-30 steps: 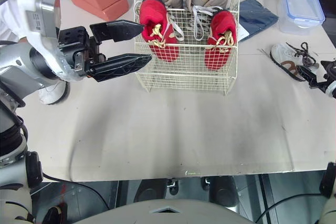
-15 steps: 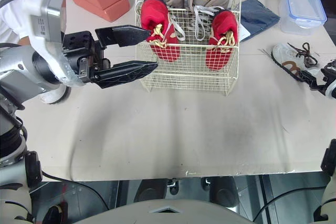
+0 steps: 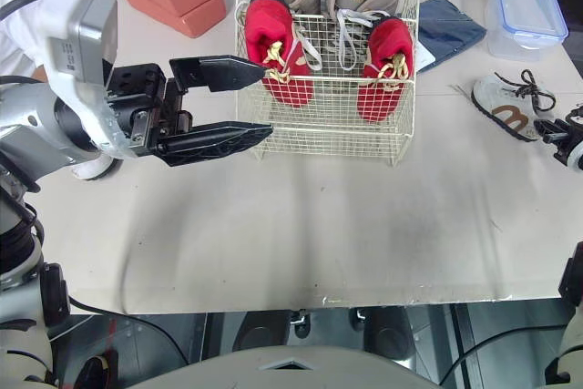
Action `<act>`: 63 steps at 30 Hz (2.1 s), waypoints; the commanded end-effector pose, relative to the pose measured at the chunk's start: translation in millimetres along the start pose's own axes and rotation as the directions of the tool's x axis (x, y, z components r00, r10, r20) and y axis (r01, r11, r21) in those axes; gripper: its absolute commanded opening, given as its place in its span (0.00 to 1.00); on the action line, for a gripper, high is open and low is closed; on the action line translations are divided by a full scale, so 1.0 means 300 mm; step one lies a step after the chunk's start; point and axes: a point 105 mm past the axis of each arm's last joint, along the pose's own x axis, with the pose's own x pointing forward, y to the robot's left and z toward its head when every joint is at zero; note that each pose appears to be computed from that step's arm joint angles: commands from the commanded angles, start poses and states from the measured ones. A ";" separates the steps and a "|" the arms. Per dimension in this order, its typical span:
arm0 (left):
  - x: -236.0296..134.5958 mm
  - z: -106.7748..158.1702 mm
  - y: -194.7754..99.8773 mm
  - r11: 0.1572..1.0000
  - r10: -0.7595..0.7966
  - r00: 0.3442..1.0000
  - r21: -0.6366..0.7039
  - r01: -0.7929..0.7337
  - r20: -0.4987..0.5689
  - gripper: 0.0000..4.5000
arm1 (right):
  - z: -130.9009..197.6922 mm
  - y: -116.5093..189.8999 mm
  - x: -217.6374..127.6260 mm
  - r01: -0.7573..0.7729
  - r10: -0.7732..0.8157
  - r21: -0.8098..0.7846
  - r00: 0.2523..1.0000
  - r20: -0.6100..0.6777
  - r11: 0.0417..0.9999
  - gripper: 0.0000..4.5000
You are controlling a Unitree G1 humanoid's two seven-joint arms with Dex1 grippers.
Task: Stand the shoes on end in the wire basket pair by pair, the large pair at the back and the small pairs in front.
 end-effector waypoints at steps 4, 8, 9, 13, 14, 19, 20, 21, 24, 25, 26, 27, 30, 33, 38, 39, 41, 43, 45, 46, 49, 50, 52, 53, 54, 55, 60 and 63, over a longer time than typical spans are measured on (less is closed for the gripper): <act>-0.019 0.007 -0.005 0.999 -0.015 1.000 0.036 0.015 -0.006 1.00 | 0.298 -0.002 -0.095 -0.003 0.041 -0.110 0.938 0.344 0.994 0.00; -0.036 -0.003 0.010 0.999 -0.012 1.000 0.040 0.013 -0.021 1.00 | 0.484 0.124 -0.163 -0.124 0.179 -0.135 0.806 0.564 0.983 0.00; -0.042 -0.007 0.015 0.999 -0.013 0.999 0.052 0.015 -0.038 1.00 | 0.525 0.191 -0.180 -0.180 0.254 -0.181 0.763 0.595 0.967 0.00; -0.082 0.017 0.039 0.996 -0.023 0.998 0.088 0.028 -0.056 1.00 | 0.601 0.495 -0.236 -0.436 0.556 -0.350 0.588 0.587 0.829 0.00; -0.089 0.022 0.043 0.995 -0.026 0.998 0.093 0.032 -0.058 1.00 | 0.605 0.546 -0.246 -0.472 0.597 -0.371 0.559 0.575 0.799 0.00; -0.162 0.091 0.071 0.989 -0.035 0.998 0.145 0.042 -0.049 1.00 | 0.540 0.798 -0.286 -0.599 0.835 -0.584 0.426 0.348 0.549 0.00; -0.167 0.114 0.068 0.987 -0.045 0.999 0.150 0.048 -0.020 1.00 | 0.529 0.811 -0.287 -0.596 0.849 -0.609 0.422 0.317 0.523 0.00; -0.174 0.142 0.067 0.985 -0.054 0.999 0.164 0.052 0.005 1.00 | 0.515 0.834 -0.289 -0.597 0.874 -0.646 0.404 0.270 0.476 0.00; -0.176 0.169 0.066 0.983 -0.071 0.997 0.173 0.067 0.022 1.00 | 0.485 0.879 -0.288 -0.563 0.917 -0.746 0.367 0.159 0.355 0.00; -0.174 0.170 0.066 0.983 -0.076 0.997 0.170 0.071 0.022 1.00 | 0.474 0.889 -0.287 -0.551 0.925 -0.772 0.359 0.123 0.317 0.00; -0.161 0.148 0.059 0.984 -0.102 0.995 0.148 0.100 0.001 1.00 | 0.472 0.914 -0.282 -0.474 0.936 -0.846 0.342 0.078 0.244 0.00; -0.149 0.123 0.053 0.984 -0.124 0.992 0.125 0.126 -0.023 1.00 | 0.474 0.936 -0.276 -0.394 0.942 -0.901 0.334 0.044 0.182 0.00; -0.118 0.047 0.072 0.986 -0.116 0.988 0.107 0.127 -0.104 1.00 | 0.486 0.986 -0.263 -0.157 0.948 -0.987 0.318 -0.027 0.025 0.00; -0.092 -0.026 0.122 0.989 -0.070 0.982 0.113 0.091 -0.176 1.00 | 0.528 1.035 -0.267 0.063 0.957 -0.997 0.287 -0.031 -0.051 0.00; -0.058 -0.063 0.181 0.988 -0.027 0.981 0.141 0.054 -0.190 1.00 | 0.554 1.083 -0.300 0.314 0.973 -0.943 0.226 -0.038 -0.109 0.00; -0.056 -0.068 0.186 0.988 -0.025 0.980 0.147 0.055 -0.197 1.00 | 0.557 1.086 -0.305 0.342 0.976 -0.933 0.217 -0.033 -0.108 0.00; -0.057 -0.077 0.189 0.988 -0.030 0.978 0.142 0.060 -0.208 1.00 | 0.557 1.084 -0.303 0.366 0.975 -0.924 0.218 -0.028 -0.109 0.00; -0.061 -0.087 0.186 0.989 -0.042 0.975 0.128 0.072 -0.220 1.00 | 0.559 1.082 -0.305 0.394 0.976 -0.913 0.216 -0.022 -0.107 0.00; -0.064 -0.091 0.176 0.990 -0.066 0.973 0.105 0.091 -0.223 1.00 | 0.563 1.076 -0.303 0.419 0.975 -0.902 0.222 -0.010 -0.105 0.00; -0.066 -0.092 0.169 0.991 -0.081 0.972 0.089 0.103 -0.220 0.87 | 0.564 1.074 -0.301 0.427 0.974 -0.898 0.226 -0.006 -0.104 0.00; -0.076 -0.100 0.144 0.988 -0.132 0.963 0.047 0.148 -0.237 0.60 | 0.570 1.063 -0.291 0.444 0.970 -0.890 0.242 0.011 -0.100 0.00; -0.077 -0.102 0.140 0.987 -0.140 0.960 0.039 0.154 -0.241 0.51 | 0.573 1.059 -0.287 0.451 0.969 -0.887 0.248 0.018 -0.099 0.00; -0.083 -0.110 0.132 0.986 -0.153 0.954 0.021 0.164 -0.257 0.31 | 0.582 1.052 -0.284 0.470 0.966 -0.878 0.256 0.039 -0.090 0.00; -0.084 -0.113 0.128 0.986 -0.159 0.952 0.008 0.167 -0.262 0.22 | 0.587 1.049 -0.282 0.478 0.965 -0.874 0.258 0.049 -0.083 0.00; -0.084 -0.113 0.128 0.986 -0.158 0.953 0.010 0.166 -0.260 0.14 | 0.594 1.044 -0.280 0.483 0.963 -0.873 0.261 0.066 -0.071 0.00; -0.083 -0.111 0.131 0.987 -0.151 0.955 0.017 0.160 -0.254 0.12 | 0.599 1.040 -0.279 0.484 0.962 -0.873 0.263 0.078 -0.062 0.00; -0.067 -0.078 0.175 0.993 -0.075 0.987 0.078 0.087 -0.145 0.12 | 0.613 1.007 -0.259 0.266 0.946 -0.959 0.275 0.171 0.096 0.47; -0.050 -0.044 0.203 0.996 -0.017 1.000 0.091 0.016 0.009 0.12 | 0.577 0.935 -0.214 -0.112 0.899 -0.953 0.376 0.223 0.283 0.78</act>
